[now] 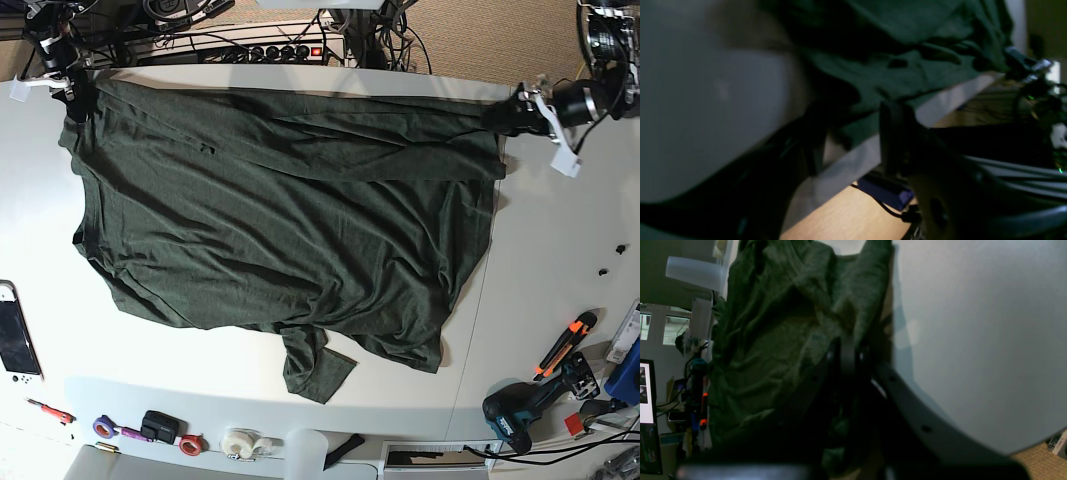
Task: Layout the t-shirt on the table in an organized manner, then fold the t-shirt properly
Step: 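Pull the shirt corners apart with both grippers to stretch the edge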
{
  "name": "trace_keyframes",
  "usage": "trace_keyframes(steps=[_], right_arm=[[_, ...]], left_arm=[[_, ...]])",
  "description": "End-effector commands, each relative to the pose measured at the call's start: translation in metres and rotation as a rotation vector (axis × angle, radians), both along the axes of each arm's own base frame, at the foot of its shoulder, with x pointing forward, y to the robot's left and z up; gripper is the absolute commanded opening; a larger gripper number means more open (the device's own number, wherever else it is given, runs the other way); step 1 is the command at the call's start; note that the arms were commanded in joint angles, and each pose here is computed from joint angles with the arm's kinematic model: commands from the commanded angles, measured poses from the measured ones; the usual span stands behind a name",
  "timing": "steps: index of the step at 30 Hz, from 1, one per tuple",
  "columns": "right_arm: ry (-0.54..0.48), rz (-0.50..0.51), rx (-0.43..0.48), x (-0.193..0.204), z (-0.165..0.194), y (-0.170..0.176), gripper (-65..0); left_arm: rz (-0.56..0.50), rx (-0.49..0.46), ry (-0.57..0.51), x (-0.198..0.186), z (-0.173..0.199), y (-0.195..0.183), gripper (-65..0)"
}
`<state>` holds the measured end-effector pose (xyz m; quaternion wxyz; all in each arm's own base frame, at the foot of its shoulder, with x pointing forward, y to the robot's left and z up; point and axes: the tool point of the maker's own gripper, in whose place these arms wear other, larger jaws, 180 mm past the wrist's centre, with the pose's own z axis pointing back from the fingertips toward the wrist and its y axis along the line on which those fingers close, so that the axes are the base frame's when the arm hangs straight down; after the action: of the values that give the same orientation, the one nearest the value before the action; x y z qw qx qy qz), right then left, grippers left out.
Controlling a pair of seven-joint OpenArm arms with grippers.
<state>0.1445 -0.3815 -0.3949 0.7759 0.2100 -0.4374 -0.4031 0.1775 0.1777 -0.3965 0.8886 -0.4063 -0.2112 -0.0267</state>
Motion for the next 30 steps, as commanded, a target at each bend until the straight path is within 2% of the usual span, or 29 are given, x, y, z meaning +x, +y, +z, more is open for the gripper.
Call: trace_keyframes(steps=[1,9,11,14,21,25,30], right_arm=[[0.041,0.019,-0.015,-0.005,-0.002,-0.002,-65.0],[0.042,0.020,-0.014,-0.005,-0.002,-0.002,-65.0],[0.044,0.024,-0.011,-0.005,-0.002,-0.001,-65.0],[0.031,0.054,-0.017,-0.004,0.000,0.003,-65.0],[-0.021,0.141,0.000,0.001,0.011,0.016,-65.0],[-0.022,0.154,-0.027,0.001,0.019,0.009,-65.0],[-0.006,0.181,-0.060,0.003,0.027,0.000,-65.0]], left_arm=[[-0.010,0.003,-0.018,0.004,0.005,0.001,-37.8],[-0.035,-0.021,-0.011,0.001,0.002,-0.013,-38.4],[-0.032,-0.022,-0.014,0.002,0.003,-0.013,-44.9],[-0.029,-0.028,-0.016,0.002,0.002,-0.015,-65.0],[-0.061,-0.058,-0.054,0.001,0.008,-0.020,-65.0],[-0.074,-0.106,-0.088,-0.001,0.022,-0.016,-65.0],[-0.077,-0.061,-0.054,-0.012,0.019,0.000,-65.0]])
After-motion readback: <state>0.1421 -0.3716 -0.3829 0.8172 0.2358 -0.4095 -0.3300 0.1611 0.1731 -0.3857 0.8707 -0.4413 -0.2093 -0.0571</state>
